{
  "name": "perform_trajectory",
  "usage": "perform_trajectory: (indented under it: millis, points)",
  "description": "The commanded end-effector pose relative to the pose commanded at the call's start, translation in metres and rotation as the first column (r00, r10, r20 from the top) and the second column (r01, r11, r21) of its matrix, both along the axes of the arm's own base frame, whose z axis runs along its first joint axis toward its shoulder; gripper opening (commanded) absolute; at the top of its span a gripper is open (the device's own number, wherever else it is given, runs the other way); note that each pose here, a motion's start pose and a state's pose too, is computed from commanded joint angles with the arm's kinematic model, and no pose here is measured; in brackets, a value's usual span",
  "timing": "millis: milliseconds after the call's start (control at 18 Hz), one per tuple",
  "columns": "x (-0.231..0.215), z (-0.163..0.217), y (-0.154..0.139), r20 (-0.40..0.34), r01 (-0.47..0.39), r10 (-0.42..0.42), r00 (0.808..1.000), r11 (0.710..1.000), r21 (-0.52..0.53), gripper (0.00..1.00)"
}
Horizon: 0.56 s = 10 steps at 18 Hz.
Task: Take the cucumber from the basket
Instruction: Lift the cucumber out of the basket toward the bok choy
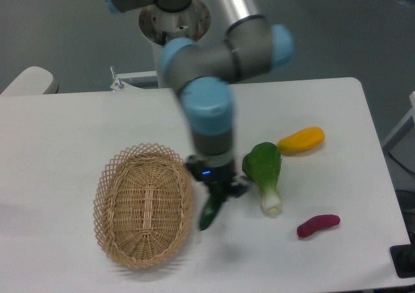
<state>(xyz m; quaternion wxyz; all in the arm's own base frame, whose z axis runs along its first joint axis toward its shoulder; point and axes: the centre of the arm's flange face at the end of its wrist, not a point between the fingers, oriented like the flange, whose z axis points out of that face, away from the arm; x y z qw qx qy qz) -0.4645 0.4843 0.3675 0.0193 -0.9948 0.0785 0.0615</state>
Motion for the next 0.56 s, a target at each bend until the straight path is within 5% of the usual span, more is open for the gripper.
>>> perform_trajectory:
  millis: [222, 556]
  points:
    - [-0.032, 0.002, -0.032, -0.008, 0.054, -0.054, 0.998, 0.998, -0.014, 0.22]
    - [-0.042, -0.003, -0.042, -0.005, 0.070, -0.070, 0.998, 0.997, -0.027, 0.22]
